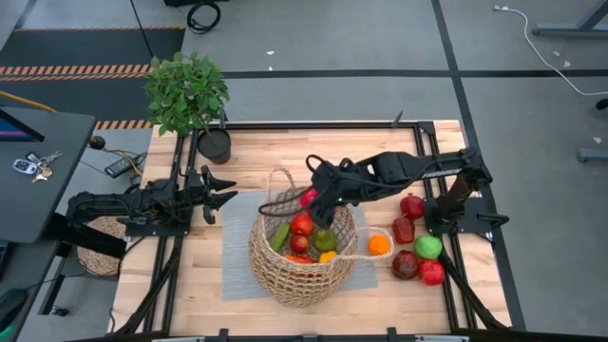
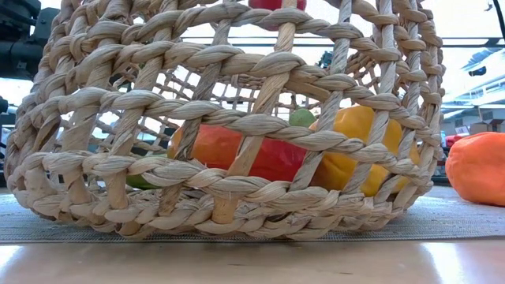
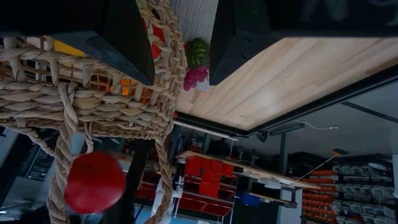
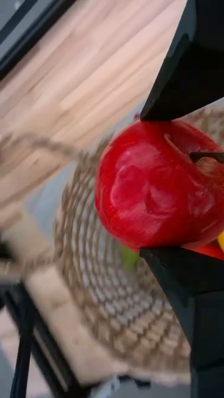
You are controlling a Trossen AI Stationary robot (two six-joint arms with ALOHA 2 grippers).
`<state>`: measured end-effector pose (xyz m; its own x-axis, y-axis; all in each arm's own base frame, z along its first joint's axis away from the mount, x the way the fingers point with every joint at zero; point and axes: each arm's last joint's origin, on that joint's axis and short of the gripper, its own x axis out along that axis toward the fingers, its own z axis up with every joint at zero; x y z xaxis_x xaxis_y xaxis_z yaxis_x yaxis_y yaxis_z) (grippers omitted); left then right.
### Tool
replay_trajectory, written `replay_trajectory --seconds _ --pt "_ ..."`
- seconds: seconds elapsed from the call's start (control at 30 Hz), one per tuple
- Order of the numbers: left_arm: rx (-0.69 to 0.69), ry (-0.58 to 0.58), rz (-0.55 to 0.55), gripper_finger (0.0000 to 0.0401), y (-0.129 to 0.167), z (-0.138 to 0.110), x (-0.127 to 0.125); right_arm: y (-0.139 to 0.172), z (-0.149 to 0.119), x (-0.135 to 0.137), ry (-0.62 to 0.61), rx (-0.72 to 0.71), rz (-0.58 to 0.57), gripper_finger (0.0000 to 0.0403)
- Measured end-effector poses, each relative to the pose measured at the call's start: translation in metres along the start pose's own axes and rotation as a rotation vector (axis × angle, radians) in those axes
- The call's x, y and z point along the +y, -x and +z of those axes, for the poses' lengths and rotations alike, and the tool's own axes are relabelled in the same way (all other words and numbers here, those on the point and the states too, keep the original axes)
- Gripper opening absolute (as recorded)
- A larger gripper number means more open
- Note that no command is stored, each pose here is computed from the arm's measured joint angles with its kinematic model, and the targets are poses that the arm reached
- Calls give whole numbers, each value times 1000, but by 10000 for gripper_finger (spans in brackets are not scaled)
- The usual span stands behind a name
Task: Build produce basket
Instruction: Put the red apple into the basket
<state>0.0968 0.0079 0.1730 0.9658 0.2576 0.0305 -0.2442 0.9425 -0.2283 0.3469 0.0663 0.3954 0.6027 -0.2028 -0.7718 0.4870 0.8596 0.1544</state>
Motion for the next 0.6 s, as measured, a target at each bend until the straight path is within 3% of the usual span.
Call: replay_trajectory --seconds 0.13,0.6 --pt "0 0 0 160 0 0 0 -8 -2 11 51 -2 45 326" --pt "0 0 0 160 0 0 0 -82 -20 39 162 262 202 326"
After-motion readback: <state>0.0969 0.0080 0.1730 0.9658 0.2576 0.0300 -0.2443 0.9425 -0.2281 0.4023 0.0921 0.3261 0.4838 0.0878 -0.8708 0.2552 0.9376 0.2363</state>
